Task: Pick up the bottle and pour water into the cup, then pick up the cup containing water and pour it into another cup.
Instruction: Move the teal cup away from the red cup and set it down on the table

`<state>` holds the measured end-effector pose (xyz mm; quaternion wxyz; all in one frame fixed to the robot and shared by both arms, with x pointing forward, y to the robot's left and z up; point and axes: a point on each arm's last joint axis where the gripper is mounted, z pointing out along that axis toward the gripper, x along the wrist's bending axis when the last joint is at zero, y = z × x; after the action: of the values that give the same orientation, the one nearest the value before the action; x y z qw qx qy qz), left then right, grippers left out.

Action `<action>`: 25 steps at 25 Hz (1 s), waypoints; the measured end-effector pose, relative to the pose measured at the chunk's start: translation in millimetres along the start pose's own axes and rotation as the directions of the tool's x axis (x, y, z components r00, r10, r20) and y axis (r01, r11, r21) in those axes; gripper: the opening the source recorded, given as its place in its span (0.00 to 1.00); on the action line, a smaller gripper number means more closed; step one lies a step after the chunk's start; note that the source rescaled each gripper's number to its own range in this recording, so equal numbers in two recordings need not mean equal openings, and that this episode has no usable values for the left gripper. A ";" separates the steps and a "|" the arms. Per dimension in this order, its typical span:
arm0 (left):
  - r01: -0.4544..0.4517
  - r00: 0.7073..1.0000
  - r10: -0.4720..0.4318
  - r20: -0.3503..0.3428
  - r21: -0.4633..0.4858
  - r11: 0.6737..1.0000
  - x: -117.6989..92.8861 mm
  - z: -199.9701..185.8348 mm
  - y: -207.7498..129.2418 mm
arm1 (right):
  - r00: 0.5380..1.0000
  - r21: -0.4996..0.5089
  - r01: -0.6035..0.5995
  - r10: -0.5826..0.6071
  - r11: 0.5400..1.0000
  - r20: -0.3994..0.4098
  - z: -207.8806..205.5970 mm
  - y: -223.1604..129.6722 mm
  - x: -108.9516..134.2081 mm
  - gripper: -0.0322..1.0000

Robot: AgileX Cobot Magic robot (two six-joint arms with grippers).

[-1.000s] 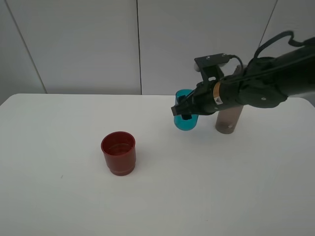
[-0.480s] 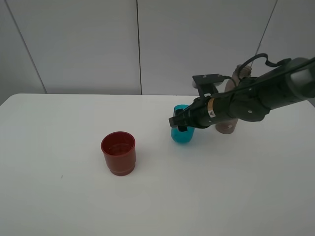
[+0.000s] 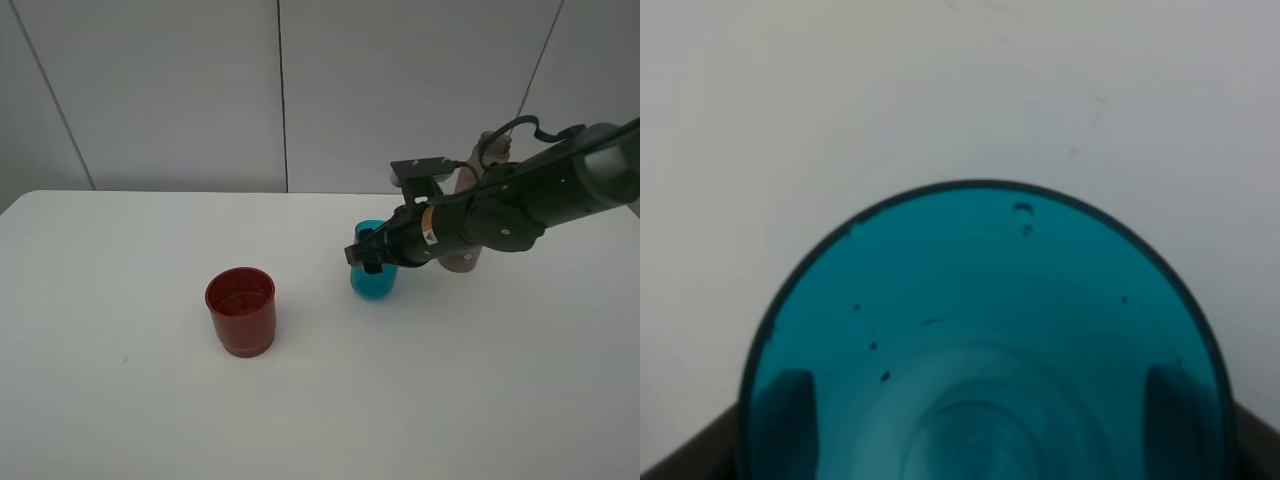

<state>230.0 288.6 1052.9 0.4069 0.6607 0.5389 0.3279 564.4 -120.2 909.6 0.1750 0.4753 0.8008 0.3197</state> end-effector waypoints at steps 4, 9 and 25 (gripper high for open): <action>0.000 1.000 0.000 0.000 0.000 1.000 0.0 0.0 0.0 | 1.000 0.012 0.000 0.000 1.000 0.010 0.0 -1.0 -1.0 0.13; 0.000 1.000 0.000 0.000 0.000 1.000 0.0 0.0 0.0 | 1.000 0.025 0.000 0.000 1.000 0.020 0.9 -2.8 -1.8 0.13; 0.000 1.000 0.000 0.000 0.000 1.000 0.0 0.0 0.0 | 1.000 0.024 0.001 -0.001 1.000 0.017 1.3 -2.9 -1.6 0.13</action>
<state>230.0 288.6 1052.9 0.4069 0.6607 0.5389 0.3279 564.0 -122.2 906.7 0.1764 0.4797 0.8032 0.3060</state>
